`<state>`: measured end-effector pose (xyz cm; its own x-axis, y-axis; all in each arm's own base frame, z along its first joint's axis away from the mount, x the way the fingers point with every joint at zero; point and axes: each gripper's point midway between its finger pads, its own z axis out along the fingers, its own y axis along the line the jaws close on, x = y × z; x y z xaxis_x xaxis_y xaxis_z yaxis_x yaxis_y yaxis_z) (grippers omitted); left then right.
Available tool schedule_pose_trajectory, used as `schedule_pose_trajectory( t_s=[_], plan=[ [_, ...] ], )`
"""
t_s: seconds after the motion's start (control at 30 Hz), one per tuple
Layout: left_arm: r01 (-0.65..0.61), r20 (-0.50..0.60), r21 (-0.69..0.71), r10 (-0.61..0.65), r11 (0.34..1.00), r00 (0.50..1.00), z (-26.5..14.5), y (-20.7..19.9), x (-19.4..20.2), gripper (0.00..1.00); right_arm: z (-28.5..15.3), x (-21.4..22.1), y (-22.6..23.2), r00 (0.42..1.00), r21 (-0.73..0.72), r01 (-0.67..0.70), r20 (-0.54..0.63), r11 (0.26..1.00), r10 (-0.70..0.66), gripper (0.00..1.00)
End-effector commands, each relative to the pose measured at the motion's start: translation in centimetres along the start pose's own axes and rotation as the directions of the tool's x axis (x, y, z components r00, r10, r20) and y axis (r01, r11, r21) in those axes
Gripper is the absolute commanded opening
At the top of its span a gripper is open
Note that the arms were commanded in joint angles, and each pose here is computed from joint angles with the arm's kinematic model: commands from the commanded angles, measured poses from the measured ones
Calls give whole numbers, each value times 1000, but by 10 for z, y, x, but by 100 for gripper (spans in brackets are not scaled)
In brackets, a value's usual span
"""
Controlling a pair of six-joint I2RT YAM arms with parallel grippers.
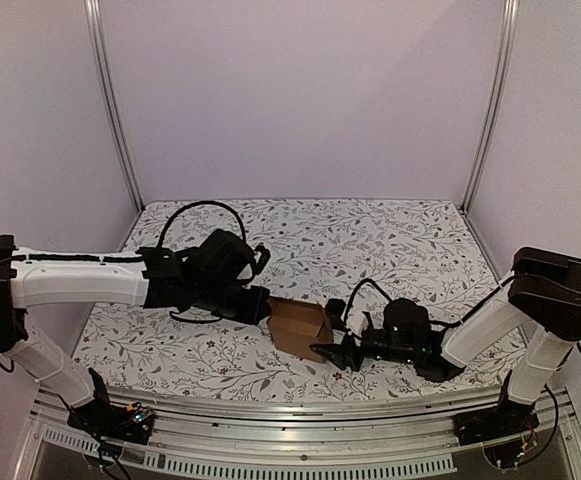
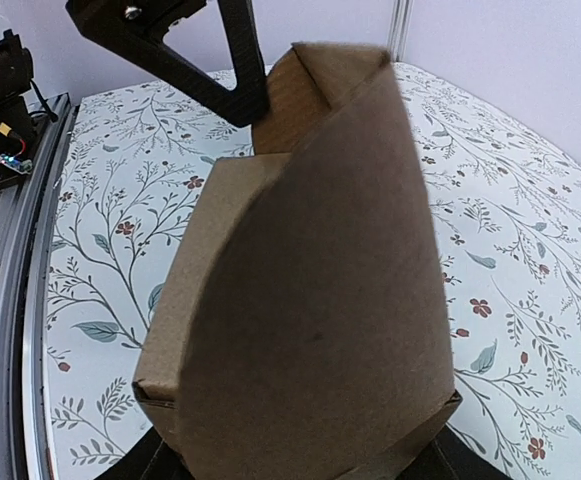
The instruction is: Fold the paper box
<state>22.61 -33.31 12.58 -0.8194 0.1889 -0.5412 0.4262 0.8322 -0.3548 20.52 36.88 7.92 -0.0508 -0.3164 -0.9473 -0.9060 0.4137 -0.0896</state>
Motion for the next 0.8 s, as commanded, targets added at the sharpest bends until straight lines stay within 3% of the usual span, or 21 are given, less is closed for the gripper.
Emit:
schedule_pose_trajectory(
  t_s=[0.0, 0.17, 0.5, 0.57, 0.63, 0.77],
  plan=[
    [-21, -71, -19, 19, 1000, 997, 12, 1, 30, 0, 3, 10, -9, 1000, 58, -25, -9, 998, 25, 36],
    [-36, -78, -39, 32, 999, 996, 13, 2, 35, 0, 4, 14, -11, 999, 66, -28, -17, 997, 29, 42],
    [-78, -26, -124, 75, 989, 997, -5, 9, 13, 1, 3, 15, -9, 999, 55, -30, -21, 998, 31, 43],
    [-92, -3, -142, 92, 986, 996, -12, 9, 4, 16, 4, 15, -9, 999, 55, -29, -20, 998, 30, 44],
    [-105, 18, -133, 109, 986, 994, -19, 4, -4, 25, 3, 15, -9, 999, 56, -27, -20, 998, 28, 45],
    [-139, 41, -110, 144, 984, 989, -24, -6, -17, 56, 3, 13, -8, 1000, 52, -24, -17, 998, 25, 45]
  ],
)
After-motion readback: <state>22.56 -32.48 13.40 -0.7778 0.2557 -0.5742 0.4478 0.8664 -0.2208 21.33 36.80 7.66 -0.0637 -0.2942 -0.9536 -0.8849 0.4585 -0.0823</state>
